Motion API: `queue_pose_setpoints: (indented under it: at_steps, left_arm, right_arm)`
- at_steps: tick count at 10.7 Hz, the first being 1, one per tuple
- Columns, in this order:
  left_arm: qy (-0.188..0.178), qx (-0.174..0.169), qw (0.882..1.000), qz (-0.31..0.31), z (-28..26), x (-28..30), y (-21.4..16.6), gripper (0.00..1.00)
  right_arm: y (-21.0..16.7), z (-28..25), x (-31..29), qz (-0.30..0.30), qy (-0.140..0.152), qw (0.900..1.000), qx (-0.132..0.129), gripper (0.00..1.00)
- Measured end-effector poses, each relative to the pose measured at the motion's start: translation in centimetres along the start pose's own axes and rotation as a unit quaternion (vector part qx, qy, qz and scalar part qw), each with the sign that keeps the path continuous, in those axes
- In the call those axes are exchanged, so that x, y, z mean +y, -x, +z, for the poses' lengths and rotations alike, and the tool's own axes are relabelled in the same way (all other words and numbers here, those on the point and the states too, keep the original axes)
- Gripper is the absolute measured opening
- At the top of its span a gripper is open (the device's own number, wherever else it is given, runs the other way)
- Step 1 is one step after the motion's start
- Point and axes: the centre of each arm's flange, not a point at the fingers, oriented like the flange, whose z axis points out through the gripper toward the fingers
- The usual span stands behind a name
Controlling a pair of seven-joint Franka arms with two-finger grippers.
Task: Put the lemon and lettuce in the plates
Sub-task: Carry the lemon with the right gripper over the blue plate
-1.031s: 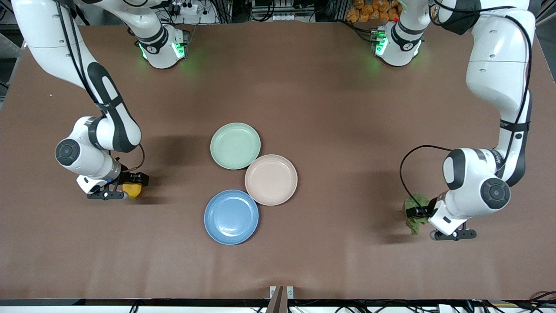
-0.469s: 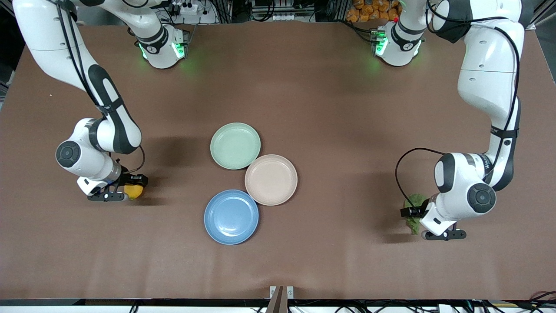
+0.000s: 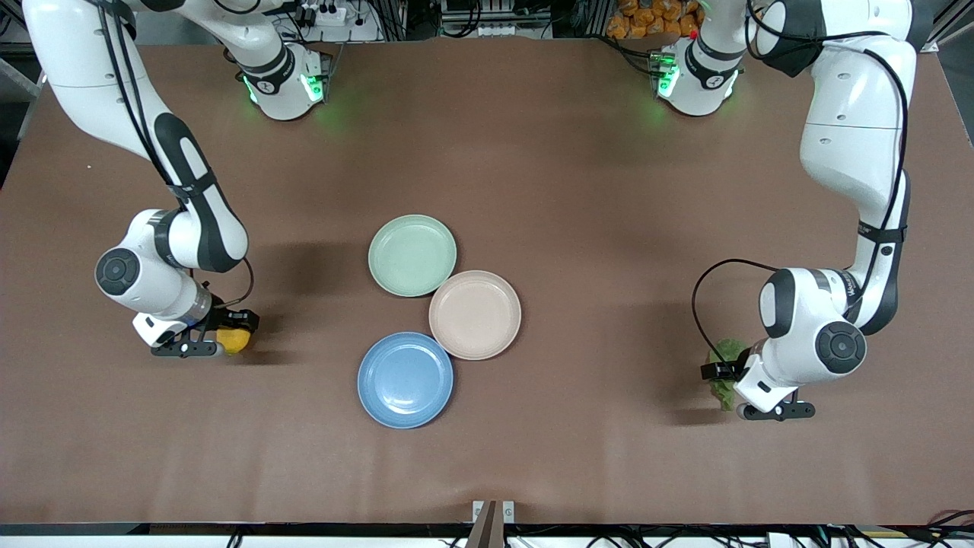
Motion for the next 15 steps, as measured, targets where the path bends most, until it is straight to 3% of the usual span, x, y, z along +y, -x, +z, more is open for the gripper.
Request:
queue_pose_setpoints:
  at_steps: [6, 9, 12, 13, 15]
  left_arm:
    - [-0.001, -0.006, 1.000, 0.000, 1.2, -0.1, 0.2, 0.99]
    - [-0.001, -0.001, 1.000, 0.001, 1.1, -0.1, 0.0, 0.62]
    - [-0.003, 0.003, 1.000, 0.001, 0.8, -0.3, -0.2, 0.18]
    - [-0.002, 0.004, 1.000, 0.001, 0.7, -0.2, -0.2, 0.08]
    - [-0.007, 0.011, 1.000, 0.007, 0.2, 0.0, -0.5, 0.04]
  right_arm:
    - [-2.4, -3.4, -5.5, -0.041, -0.007, 0.999, 0.003, 0.64]
    - [-3.7, -6.3, -9.2, -0.050, -0.012, 0.999, 0.010, 0.64]
    - [-4.1, -7.9, -14.3, -0.039, -0.018, 0.999, 0.019, 0.64]
    - [-4.0, -8.3, -16.1, -0.038, -0.020, 0.999, 0.022, 0.64]
    - [-3.8, -8.7, -19.2, -0.030, -0.033, 0.999, 0.025, 0.64]
